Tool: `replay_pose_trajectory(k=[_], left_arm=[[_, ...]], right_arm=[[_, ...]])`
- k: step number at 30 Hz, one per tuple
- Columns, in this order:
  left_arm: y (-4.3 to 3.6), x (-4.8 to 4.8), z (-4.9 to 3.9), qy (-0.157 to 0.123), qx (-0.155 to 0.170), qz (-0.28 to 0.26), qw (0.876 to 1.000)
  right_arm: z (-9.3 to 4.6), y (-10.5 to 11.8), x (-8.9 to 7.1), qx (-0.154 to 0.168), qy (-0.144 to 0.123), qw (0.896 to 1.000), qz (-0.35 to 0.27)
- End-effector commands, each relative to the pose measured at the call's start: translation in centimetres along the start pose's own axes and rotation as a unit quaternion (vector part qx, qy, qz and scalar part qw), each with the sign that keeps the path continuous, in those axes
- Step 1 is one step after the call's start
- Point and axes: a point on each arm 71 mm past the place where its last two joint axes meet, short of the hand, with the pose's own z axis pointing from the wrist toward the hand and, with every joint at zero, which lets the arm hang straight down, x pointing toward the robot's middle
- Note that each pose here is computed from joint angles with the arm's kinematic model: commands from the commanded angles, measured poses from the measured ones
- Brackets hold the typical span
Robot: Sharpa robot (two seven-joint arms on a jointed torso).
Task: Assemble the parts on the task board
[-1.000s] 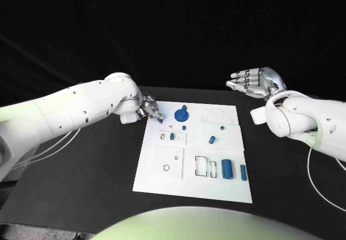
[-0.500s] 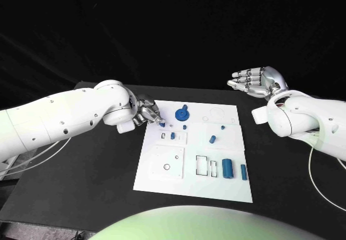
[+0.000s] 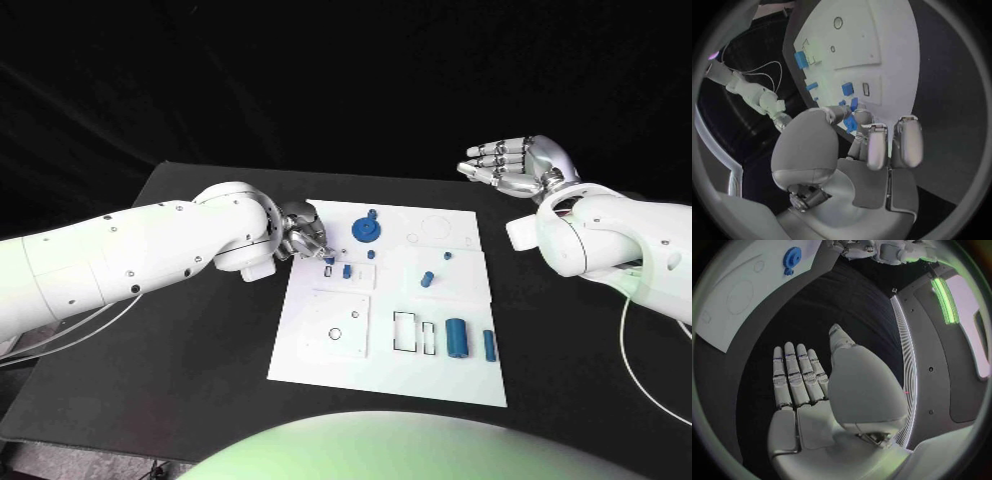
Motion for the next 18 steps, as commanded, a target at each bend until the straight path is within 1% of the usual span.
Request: replay_pose_trajectory(k=[1,8,18], left_arm=[[-0.18,0.13,-0.02,-0.019,0.006,0.029,0.999],[-0.21,0.53,0.00,-0.018,0.003,0.053,0.998],[-0.22,0.88,-0.06,-0.005,-0.004,0.072,0.997]], right_arm=[[-0.04,0.08,0.13,-0.006,0.005,1.000,0.001],[-0.07,0.08,0.16,-0.006,0.006,1.000,0.001],[-0.10,0.08,0.20,-0.006,0.006,1.000,0.003]])
